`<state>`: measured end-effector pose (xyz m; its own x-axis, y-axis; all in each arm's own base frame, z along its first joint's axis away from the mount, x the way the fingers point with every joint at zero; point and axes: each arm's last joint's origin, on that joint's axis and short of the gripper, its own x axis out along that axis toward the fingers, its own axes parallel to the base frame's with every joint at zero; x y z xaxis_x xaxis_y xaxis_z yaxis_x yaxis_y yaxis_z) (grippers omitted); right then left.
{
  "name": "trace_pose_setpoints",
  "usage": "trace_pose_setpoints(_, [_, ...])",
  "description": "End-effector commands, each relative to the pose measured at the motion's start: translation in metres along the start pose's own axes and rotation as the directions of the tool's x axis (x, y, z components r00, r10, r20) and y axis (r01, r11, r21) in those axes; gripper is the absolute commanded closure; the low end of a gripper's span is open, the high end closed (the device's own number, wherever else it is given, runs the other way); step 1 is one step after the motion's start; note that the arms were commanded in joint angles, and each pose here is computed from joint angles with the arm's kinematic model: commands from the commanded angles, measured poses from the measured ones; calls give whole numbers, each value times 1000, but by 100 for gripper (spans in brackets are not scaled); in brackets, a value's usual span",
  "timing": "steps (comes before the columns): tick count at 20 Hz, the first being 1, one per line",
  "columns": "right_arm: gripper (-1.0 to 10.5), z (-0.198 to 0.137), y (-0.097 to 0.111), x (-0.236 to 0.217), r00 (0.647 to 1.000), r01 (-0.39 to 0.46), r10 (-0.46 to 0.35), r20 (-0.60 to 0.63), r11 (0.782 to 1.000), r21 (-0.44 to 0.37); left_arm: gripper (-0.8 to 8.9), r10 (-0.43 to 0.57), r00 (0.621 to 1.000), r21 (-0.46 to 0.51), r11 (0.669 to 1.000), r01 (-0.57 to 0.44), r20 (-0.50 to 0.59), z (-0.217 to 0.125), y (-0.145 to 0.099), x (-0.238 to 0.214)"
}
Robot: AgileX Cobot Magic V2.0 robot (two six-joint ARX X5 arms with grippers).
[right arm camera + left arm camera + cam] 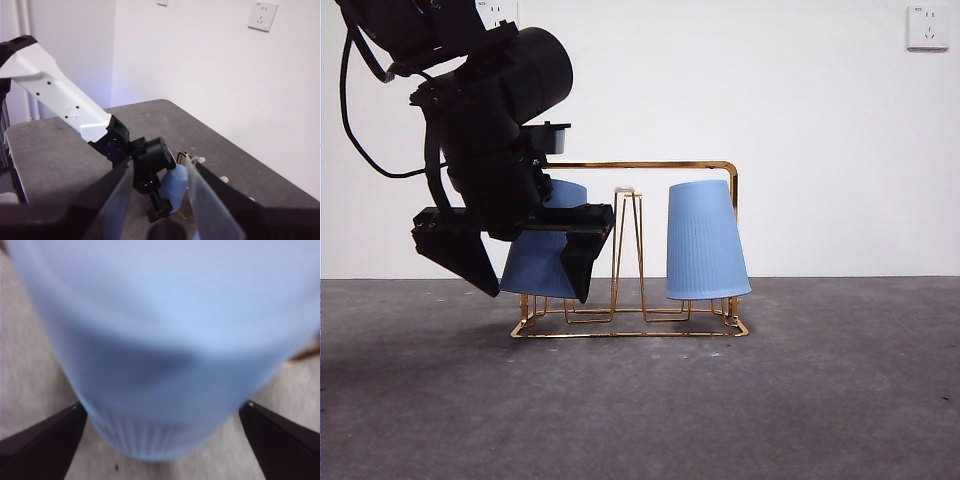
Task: Pick up cup 1,put cup 1 in the cup rack,pick up cup 2,put cup 2 in the cup rack
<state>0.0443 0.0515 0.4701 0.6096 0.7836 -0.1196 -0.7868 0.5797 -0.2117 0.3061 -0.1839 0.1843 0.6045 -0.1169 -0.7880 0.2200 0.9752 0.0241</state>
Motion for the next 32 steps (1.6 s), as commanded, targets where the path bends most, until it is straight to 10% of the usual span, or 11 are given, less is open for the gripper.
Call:
trace_pose_setpoints(1, [762,-1,0,1,1000,0,0,0,1000,-3,301,-15,999,0,1000,15,-32,-4,0,-2])
trace_pose_setpoints(14, [762,-11,1,1,993,30,-27,-116,999,20,307,-202,976,7,979,203,-80,-6,15,-106])
trace_pose_setpoints(20, [761,-28,4,8,948,19,8,-318,996,82,311,-391,919,26,919,393,-52,-21,24,-178])
trace_pose_setpoints(26, [761,-42,6,21,866,16,56,-497,990,140,311,-616,788,48,788,614,20,-40,36,-239])
trace_pose_setpoints(32, [761,-46,6,26,832,13,72,-551,989,148,312,-636,769,59,771,634,66,-53,47,-263])
